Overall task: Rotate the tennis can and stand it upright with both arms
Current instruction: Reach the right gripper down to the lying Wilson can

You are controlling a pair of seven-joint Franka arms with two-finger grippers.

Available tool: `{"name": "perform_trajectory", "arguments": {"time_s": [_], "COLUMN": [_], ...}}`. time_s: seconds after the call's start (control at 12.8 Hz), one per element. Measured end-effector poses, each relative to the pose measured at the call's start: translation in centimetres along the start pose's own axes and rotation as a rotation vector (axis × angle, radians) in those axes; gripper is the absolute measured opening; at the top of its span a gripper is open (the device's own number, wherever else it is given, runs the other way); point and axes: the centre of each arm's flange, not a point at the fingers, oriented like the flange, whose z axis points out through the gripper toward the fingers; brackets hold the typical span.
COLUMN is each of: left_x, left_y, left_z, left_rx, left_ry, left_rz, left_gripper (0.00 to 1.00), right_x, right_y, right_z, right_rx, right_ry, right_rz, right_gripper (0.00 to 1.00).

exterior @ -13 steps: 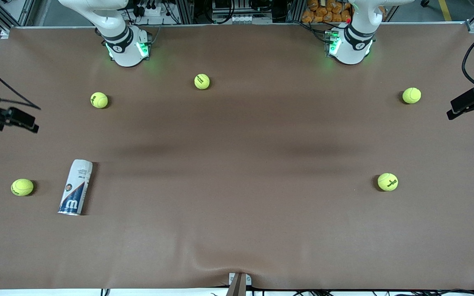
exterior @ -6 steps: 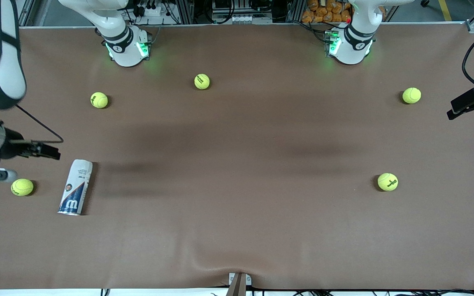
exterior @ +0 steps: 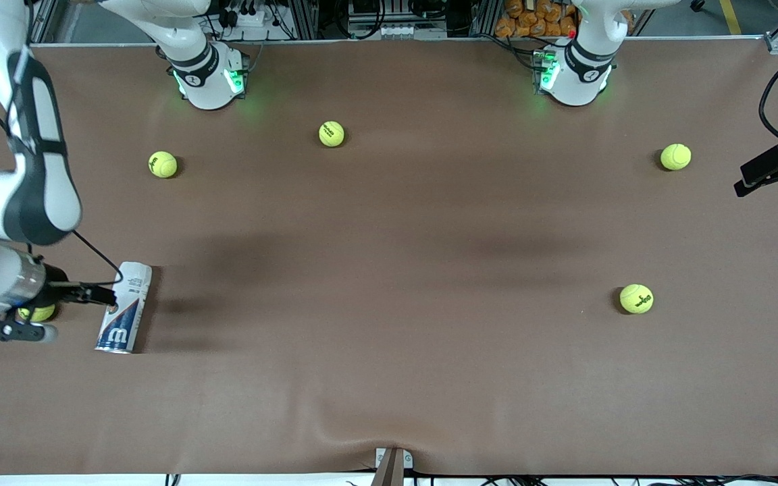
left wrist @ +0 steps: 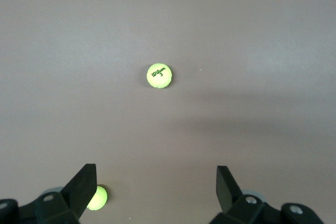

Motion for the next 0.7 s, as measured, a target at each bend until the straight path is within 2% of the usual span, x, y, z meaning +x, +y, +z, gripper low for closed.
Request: {"name": "perform_trajectory", "arguments": {"time_s": [0.23, 0.47, 0.7], "left_x": [0.0, 0.1, 0.1], "left_y": [0.2, 0.1, 0.0], "left_z": [0.1, 0.2, 0.2], "left_rx": [0.0, 0.0, 0.0], "left_ry": [-0.002, -0.004, -0.004], "left_rz": [0.003, 0.002, 0.001], "left_gripper": [1.0, 1.0, 1.0], "right_x": [0.2, 0.1, 0.2], "right_y": [2.4, 2.9, 3.3], "right_z": [5.9, 9.9, 12.1], "right_rx": [0.003, 0.006, 0.005], "right_ry": [-0.061, -0.1, -0.102], "right_rz": [-0.026, -0.023, -0.018], "right_gripper": [1.0, 1.0, 1.0]}}
